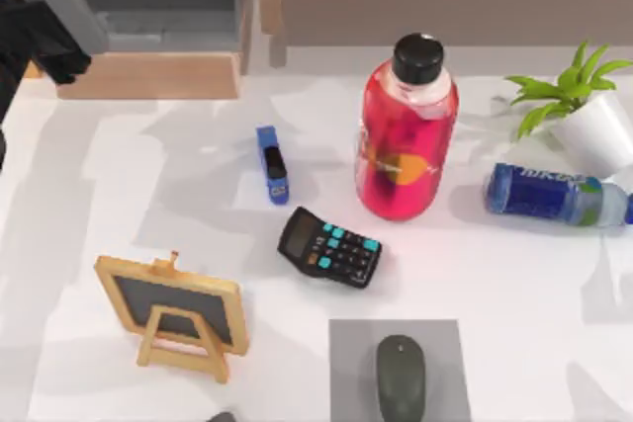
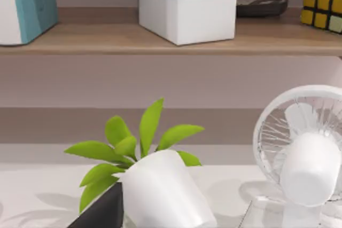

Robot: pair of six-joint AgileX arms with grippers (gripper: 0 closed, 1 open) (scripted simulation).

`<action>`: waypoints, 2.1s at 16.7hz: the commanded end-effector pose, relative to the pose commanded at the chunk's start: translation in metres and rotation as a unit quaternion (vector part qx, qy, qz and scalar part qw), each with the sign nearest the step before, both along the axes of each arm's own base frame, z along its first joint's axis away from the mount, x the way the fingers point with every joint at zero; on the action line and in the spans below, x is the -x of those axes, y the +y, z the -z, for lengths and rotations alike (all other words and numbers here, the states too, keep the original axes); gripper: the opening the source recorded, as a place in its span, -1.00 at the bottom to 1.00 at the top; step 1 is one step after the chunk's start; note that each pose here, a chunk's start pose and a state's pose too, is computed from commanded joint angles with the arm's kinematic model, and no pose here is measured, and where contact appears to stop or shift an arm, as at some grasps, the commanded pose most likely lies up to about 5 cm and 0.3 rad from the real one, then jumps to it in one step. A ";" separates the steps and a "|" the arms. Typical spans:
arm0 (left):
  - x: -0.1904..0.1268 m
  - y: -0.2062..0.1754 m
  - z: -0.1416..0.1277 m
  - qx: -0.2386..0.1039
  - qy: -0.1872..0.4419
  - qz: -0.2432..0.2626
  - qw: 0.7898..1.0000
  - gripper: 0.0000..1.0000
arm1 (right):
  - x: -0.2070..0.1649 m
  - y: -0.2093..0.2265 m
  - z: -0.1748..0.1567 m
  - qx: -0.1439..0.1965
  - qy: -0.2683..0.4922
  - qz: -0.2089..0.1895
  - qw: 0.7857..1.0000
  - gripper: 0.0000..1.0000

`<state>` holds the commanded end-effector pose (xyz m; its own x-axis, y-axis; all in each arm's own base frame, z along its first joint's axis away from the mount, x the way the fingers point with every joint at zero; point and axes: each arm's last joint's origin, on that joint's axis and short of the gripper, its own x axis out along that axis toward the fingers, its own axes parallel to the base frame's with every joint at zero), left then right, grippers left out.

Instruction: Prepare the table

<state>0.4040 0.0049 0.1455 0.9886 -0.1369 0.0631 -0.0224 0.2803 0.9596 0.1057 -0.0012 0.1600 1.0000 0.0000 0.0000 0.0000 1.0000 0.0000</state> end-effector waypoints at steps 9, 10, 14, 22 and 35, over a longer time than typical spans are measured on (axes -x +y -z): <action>0.028 -0.225 -0.060 0.286 0.013 0.080 0.955 1.00 | 0.000 0.000 0.000 0.000 0.000 0.000 1.000 1.00; 0.028 -0.244 -0.069 0.323 0.012 0.080 0.943 1.00 | 0.000 0.000 0.000 0.000 0.000 0.000 1.000 1.00; 0.022 -0.311 -0.093 0.452 0.026 0.063 0.890 1.00 | 0.000 0.000 0.000 0.000 0.000 0.000 1.000 1.00; 0.001 -0.393 -0.074 0.590 0.060 -0.009 0.805 1.00 | 0.000 0.000 0.000 0.000 0.000 0.000 1.000 1.00; 0.002 -0.418 -0.063 0.604 0.068 -0.025 0.794 1.00 | 0.000 0.000 0.000 0.000 0.000 0.000 1.000 1.00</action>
